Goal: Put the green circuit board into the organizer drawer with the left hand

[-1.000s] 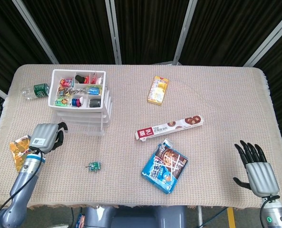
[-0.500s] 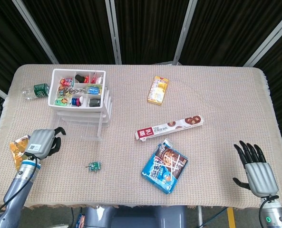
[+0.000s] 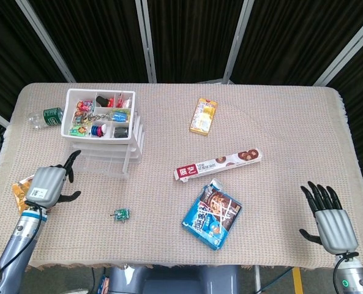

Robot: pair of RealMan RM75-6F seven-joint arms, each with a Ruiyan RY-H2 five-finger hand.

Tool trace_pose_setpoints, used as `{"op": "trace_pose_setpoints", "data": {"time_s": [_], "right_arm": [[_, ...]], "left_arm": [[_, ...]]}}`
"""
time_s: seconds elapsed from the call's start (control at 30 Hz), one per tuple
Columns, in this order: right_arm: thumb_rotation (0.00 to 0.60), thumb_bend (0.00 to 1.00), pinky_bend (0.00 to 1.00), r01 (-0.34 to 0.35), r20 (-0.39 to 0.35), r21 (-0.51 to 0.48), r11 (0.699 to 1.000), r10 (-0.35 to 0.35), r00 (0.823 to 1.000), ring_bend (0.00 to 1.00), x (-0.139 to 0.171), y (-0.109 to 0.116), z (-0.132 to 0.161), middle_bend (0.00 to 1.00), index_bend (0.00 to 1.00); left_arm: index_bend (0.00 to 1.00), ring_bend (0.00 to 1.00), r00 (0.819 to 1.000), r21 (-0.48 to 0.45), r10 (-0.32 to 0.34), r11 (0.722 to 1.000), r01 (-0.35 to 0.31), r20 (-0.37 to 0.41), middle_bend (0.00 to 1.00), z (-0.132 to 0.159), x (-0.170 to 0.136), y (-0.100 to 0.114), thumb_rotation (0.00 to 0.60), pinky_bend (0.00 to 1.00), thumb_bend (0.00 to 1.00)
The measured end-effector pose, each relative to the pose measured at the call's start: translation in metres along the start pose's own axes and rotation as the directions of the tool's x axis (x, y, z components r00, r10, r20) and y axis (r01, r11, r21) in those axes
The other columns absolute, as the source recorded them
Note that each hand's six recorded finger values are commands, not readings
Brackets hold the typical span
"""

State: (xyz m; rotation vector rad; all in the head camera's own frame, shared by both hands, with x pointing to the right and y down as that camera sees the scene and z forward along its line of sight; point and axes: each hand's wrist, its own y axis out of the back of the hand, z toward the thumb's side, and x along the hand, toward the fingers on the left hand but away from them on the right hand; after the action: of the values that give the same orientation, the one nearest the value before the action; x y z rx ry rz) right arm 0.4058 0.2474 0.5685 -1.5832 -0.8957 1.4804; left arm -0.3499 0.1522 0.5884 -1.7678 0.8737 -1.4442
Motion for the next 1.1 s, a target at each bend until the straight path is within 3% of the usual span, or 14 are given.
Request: {"op": "trace_pose_setpoints", "data": {"time_s": [0.2,0.43,0.53,0.77,1.1], "right_arm": [[0.600,0.00,0.00,0.006,0.005,-0.008,1.000,-0.006,1.000,0.00,0.000,0.002,-0.001,0.00,0.07],[0.600,0.00,0.00,0.012,0.003,-0.012,1.000,-0.012,1.000,0.00,0.000,0.005,0.000,0.00,0.07],[0.600,0.00,0.00,0.017,0.006,-0.016,1.000,-0.017,1.000,0.00,0.000,0.006,-0.001,0.00,0.07],[0.600,0.00,0.00,0.016,0.010,-0.021,1.000,-0.016,1.000,0.00,-0.001,0.008,-0.003,0.00,0.07],[0.600,0.00,0.00,0.010,0.011,-0.021,1.000,-0.010,1.000,0.00,-0.001,0.006,-0.004,0.00,0.07]], "left_arm": [[0.11,0.48,0.995,0.064,0.043,0.997,-0.049,0.091,0.52,0.007,-0.037,-0.005,0.600,0.53,0.20],[0.15,0.54,0.979,0.152,-0.046,0.988,0.016,0.198,0.59,0.019,-0.080,-0.042,0.600,0.56,0.21],[0.17,0.58,0.975,0.173,-0.088,0.984,0.053,0.206,0.65,0.027,-0.078,-0.057,0.600,0.58,0.21],[0.18,0.61,0.971,0.181,-0.174,0.973,0.144,0.166,0.68,0.045,-0.061,-0.091,0.600,0.59,0.21],[0.30,0.80,0.968,0.189,-0.222,0.962,0.198,0.115,0.91,0.090,-0.021,-0.124,0.600,0.71,0.21]]}}
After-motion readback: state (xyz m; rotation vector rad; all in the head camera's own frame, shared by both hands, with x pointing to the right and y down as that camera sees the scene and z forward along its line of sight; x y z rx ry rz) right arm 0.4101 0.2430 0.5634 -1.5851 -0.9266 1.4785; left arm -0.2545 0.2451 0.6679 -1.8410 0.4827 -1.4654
